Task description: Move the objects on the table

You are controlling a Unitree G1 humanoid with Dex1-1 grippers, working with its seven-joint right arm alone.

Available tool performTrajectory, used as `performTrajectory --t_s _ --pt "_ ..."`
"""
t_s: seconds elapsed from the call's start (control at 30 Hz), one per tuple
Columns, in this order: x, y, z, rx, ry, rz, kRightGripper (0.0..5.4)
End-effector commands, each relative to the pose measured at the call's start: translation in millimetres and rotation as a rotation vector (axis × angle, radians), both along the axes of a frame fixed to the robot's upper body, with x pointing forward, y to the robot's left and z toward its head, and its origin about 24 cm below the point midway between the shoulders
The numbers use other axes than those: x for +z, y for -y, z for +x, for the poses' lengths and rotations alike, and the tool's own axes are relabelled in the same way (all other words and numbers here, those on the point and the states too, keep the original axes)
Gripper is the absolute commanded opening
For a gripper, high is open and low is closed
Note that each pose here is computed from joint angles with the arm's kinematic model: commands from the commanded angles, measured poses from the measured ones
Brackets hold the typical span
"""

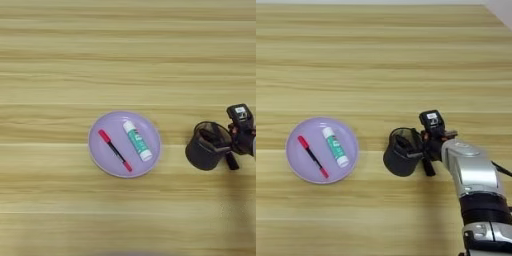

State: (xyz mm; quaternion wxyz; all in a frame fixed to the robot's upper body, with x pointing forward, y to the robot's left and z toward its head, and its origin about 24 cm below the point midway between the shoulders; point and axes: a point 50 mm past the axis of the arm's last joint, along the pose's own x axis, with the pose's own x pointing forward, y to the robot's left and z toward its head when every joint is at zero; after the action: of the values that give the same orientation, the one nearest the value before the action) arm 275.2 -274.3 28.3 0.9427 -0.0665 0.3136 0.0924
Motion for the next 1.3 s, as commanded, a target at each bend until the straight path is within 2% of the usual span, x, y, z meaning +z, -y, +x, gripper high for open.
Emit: performTrajectory --t_s 0.03,0.57,0.67,0.87,1.07,1.3 --pt "37.0 6 11.8 0.010 0.136 -0.050 5.36" --pt "54.0 12 7.7 -0.011 0.190 -0.069 5.36" --pt "60.1 13 7.0 -0.011 0.234 -0.127 5.36" --pt "65.0 -1 4.3 0.016 0.294 -0.109 5.36" --pt "71.8 -12 5.4 0.013 0.400 -0.063 5.36" --pt "78.8 -48 6.0 0.110 0.584 -0.028 5.36"
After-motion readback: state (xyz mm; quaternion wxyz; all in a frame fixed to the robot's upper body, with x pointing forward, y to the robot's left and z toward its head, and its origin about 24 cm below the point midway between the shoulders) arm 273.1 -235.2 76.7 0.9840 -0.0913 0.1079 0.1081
